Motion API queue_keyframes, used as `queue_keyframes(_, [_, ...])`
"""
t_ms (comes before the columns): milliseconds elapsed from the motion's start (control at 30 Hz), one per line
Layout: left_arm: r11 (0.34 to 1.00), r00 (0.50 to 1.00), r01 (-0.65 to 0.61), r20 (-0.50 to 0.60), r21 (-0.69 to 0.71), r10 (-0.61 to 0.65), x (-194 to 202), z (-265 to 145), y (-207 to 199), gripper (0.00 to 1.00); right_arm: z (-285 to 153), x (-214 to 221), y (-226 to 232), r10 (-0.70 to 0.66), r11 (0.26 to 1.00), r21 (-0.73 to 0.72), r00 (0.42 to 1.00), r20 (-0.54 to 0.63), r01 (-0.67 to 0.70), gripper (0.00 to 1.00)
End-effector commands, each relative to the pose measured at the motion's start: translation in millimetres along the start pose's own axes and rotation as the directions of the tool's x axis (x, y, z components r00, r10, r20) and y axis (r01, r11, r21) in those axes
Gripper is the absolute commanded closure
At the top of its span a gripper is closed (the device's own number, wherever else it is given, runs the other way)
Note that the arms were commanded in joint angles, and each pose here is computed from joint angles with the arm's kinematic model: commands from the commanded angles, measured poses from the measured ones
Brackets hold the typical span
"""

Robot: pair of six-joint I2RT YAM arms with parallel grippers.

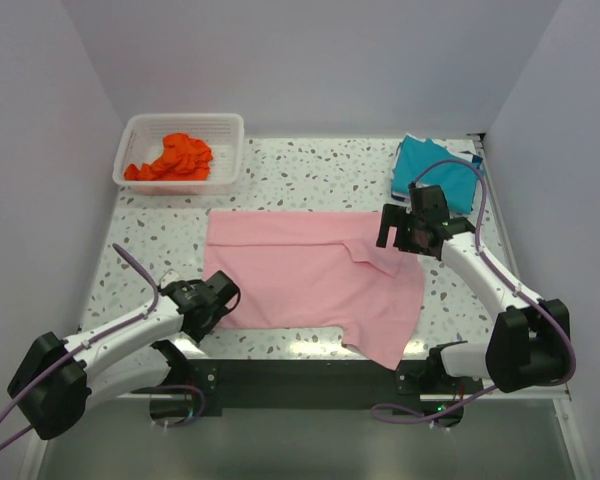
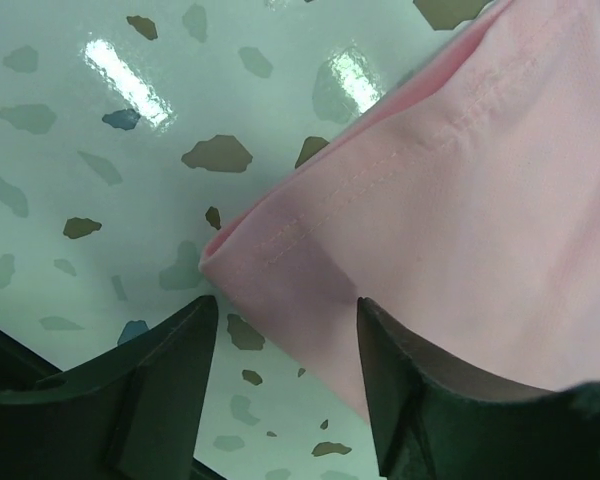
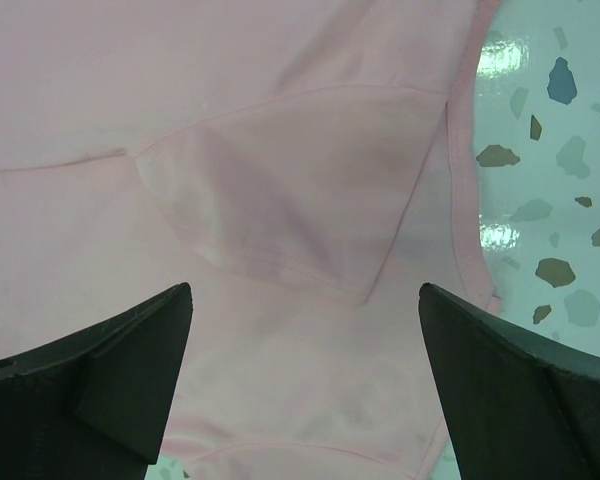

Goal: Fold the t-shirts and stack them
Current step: Fold the tshirt

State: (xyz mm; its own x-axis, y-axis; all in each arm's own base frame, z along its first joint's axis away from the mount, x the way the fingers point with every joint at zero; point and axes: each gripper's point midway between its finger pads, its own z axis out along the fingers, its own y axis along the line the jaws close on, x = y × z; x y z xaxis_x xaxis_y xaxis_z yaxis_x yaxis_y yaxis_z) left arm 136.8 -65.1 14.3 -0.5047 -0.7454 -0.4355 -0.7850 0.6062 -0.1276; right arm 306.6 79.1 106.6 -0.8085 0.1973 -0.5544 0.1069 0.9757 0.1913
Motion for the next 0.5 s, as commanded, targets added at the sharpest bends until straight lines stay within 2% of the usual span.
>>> queue_keyframes(0, [0.999, 0.997, 0.043, 0.068, 0.009, -0.044, -13.6, 2.6, -3.3, 0.42, -1.3, 0.2, -4.1, -0.012, 1.0, 0.016, 1.0, 0.003, 0.012, 0.01])
queue_keyframes(67, [0.999, 0.996, 0.042, 0.076, 0.0, -0.042, -15.0, 3.1, -2.9, 0.5, -2.2, 0.4, -5.0, -0.011, 1.0, 0.018, 1.0, 0.003, 0.011, 0.01])
queue_keyframes(167, [0.999, 0.996, 0.039, 0.078, -0.02, -0.037, -15.1, 4.7, -1.2, 0.52, -4.0, -0.5, -4.9, -0.014, 1.0, 0.018, 1.0, 0.01, 0.014, 0.01])
queue_keyframes(267, [0.999, 0.997, 0.03, 0.074, -0.025, -0.028, -14.7, 5.2, -1.0, 0.61, -3.9, -1.1, -5.3, -0.016, 1.0, 0.019, 1.0, 0.01, 0.015, 0.01])
queue_keyframes(433, [0.999, 0.997, 0.038, 0.074, -0.025, -0.036, -14.9, 5.3, -1.2, 0.66, -3.4, -0.3, -4.1, -0.014, 1.0, 0.015, 1.0, 0.004, 0.014, 0.01])
queue_keyframes(467, [0.999, 0.996, 0.035, 0.077, -0.026, -0.033, -15.4, 5.4, -1.4, 0.7, -3.8, -0.3, -4.4, -0.015, 1.0, 0.017, 1.0, 0.003, 0.015, 0.01])
